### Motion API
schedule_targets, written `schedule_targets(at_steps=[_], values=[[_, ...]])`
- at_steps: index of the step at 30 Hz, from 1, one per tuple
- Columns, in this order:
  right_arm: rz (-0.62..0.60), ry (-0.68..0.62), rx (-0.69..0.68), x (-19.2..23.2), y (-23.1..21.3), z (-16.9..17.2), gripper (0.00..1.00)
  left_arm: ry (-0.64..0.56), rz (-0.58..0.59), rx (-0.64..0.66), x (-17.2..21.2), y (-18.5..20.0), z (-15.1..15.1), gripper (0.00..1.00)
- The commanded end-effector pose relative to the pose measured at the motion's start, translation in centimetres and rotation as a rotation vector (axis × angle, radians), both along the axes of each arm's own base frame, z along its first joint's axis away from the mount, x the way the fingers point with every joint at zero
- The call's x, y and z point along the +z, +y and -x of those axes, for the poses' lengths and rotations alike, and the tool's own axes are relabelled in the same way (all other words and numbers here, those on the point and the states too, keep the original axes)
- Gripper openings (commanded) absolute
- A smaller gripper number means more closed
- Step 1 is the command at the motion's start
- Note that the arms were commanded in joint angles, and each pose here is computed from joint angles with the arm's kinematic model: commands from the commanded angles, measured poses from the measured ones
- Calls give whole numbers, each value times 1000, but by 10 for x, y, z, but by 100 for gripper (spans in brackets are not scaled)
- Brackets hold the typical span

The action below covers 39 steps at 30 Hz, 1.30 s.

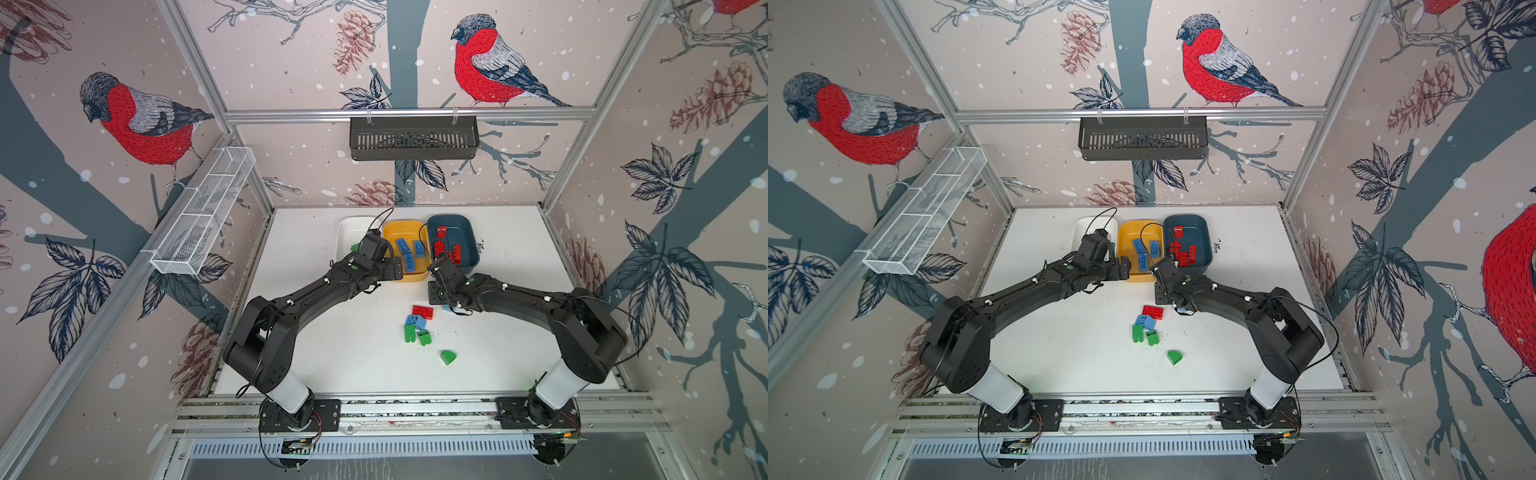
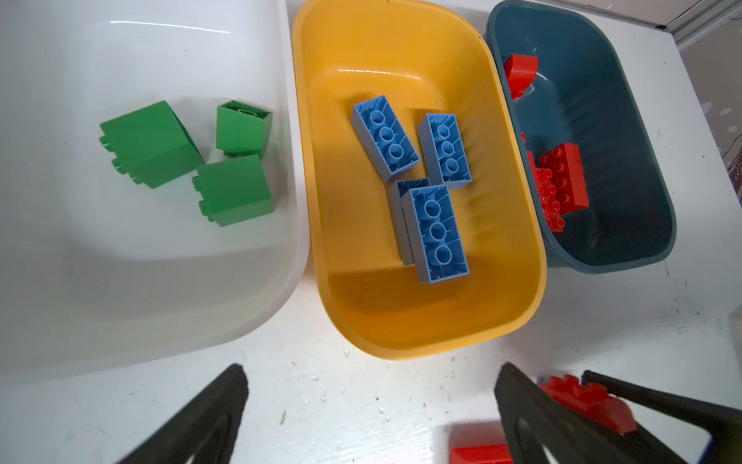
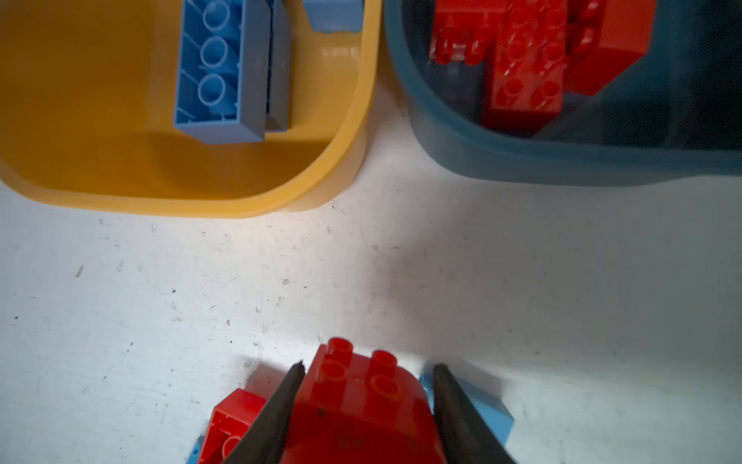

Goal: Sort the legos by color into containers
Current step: 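Drop red brick in teal tub with right while left lowers to pile, then close the left gripper on a green brick while the right rises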

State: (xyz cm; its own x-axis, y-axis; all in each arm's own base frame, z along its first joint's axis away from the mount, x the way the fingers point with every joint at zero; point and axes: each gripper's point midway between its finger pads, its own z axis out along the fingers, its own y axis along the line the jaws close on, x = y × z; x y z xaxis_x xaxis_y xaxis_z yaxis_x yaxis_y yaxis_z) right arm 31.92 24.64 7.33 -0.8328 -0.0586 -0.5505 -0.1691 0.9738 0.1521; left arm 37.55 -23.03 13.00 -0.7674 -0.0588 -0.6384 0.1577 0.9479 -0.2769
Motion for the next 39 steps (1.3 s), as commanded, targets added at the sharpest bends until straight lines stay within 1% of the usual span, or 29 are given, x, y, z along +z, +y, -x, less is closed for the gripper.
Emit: schedule_targets(at_steps=[1,5,9,11,14,17,23,28,32,36,37,39], values=[[-22,-84,-24,22,-11,-17,43,-21,-56,-50,-2,-7,5,97],[-73,-140,-71,40,-27,-42,43,-27,-101,-140,-7,-21,18,97],[-90,-194,-116,52,-40,-68,43,-23,-136,-261,-14,-37,36,97],[-90,-213,-140,56,-47,-82,43,-15,-179,-315,-20,-42,45,97],[-88,-233,-165,58,-55,-101,43,16,-226,-365,-30,-48,56,97],[-73,-245,-183,57,-60,-119,43,47,-249,-400,-40,-54,66,97],[-38,-243,-190,49,-66,-150,45,89,-231,-448,-50,-63,90,97],[-14,-252,-197,48,-67,-173,50,145,-170,-507,-56,-67,119,97],[-35,-270,-198,57,-63,-177,55,203,-155,-517,-68,-59,141,96],[-61,-301,-213,70,-64,-171,65,266,-138,-482,-76,-54,154,93],[-71,-311,-215,75,-64,-169,70,286,-128,-466,-79,-53,157,93],[-82,-321,-224,79,-66,-165,74,322,-93,-457,-84,-56,162,91]])
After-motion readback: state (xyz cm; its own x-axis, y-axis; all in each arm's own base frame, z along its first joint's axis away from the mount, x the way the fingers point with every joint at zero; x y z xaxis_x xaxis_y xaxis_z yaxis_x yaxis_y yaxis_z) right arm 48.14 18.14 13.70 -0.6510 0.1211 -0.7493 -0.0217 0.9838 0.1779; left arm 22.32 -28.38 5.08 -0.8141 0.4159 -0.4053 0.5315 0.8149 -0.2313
